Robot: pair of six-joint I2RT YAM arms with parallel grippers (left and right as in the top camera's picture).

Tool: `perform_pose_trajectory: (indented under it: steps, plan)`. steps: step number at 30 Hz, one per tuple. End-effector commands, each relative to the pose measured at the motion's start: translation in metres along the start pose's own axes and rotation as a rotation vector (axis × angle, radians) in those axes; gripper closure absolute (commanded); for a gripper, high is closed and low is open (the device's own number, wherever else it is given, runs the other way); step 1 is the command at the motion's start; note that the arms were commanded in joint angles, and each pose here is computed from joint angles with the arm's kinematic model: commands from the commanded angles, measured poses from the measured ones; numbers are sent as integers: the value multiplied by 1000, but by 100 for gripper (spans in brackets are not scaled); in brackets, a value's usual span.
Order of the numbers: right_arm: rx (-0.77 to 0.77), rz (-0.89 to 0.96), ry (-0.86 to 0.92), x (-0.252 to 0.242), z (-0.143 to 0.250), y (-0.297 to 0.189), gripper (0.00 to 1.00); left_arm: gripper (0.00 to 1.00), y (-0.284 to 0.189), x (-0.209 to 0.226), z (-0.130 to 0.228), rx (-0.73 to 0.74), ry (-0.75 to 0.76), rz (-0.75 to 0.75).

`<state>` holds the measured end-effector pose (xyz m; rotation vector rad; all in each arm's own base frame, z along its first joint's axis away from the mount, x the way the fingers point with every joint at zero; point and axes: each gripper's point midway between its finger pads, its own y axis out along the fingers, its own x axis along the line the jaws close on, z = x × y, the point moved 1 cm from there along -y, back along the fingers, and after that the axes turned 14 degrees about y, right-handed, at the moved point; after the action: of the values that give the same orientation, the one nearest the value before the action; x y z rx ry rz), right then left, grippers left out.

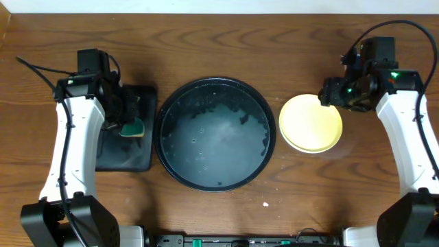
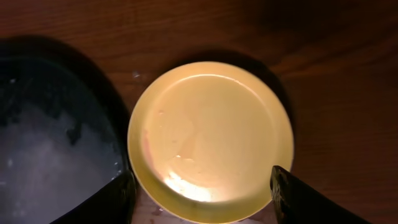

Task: Clean dirty plates on tray and stack at the side

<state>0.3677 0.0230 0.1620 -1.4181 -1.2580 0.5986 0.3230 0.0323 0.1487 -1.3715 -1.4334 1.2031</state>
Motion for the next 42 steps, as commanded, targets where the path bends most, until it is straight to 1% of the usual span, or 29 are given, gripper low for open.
perform_pose_trajectory:
  steps: [1,3,7,9,13,15,17,18,21,23,24,25,26,27,28,30,32,35,36,37,39,40,41,42]
  plan:
    - [3,-14,-40,11,3,-2,33,93,-3,-17,-7,-23,89,32]
    - [4,-17,-49,14,4,-1,33,93,-2,-25,-8,-24,142,24]
    - [6,-18,-51,14,5,-1,32,93,-4,-1,-10,-23,163,-168]
    - [8,-17,-51,14,5,-1,32,93,-4,13,-14,-34,148,-228]
    - [6,-18,-52,14,5,-1,32,93,10,24,-22,-53,115,-235]
    - [6,-18,-63,14,5,-1,32,93,26,25,-22,-36,117,-223]
    - [7,-17,-81,14,5,-1,32,93,50,12,-16,15,188,-128]
    - [8,-17,-88,14,5,-1,32,93,61,9,-11,48,190,-100]
    - [10,-16,-88,14,6,-1,32,93,87,10,1,146,188,-86]
    - [10,-16,-88,14,6,-1,32,92,96,10,8,188,187,-82]
    - [10,-16,-88,14,6,-1,32,83,98,11,10,200,187,-81]
    - [10,-16,-88,14,6,-1,32,71,98,11,10,201,186,-82]
    - [8,-17,-97,14,5,-1,32,42,95,10,8,190,173,-84]
    - [6,-18,-105,14,5,-1,31,34,91,10,5,179,165,-85]
    - [4,-19,-112,15,4,-2,31,29,85,10,3,166,161,-87]
    - [-2,-21,-113,16,3,-4,31,28,68,9,-4,133,158,-89]
    - [-15,-28,-116,20,-2,-12,31,28,41,7,-13,65,159,-94]
    - [-53,-46,-132,33,-12,-38,28,27,-10,4,-22,-90,138,-106]
    - [-99,-67,-145,43,-20,-65,21,27,-36,2,-23,-170,139,-111]
    - [-122,-76,-149,47,-23,-77,18,27,-43,2,-23,-191,139,-112]
    - [-171,-96,-157,52,-26,-102,6,27,-55,1,-23,-229,139,-114]
    - [-220,-120,-165,58,-28,-124,1,27,-62,1,-22,-248,139,-115]
    - [-260,-152,-175,63,-28,-143,1,27,-65,1,-22,-258,139,-116]
    - [-277,-169,-180,65,-27,-151,1,27,-66,1,-22,-263,139,-116]
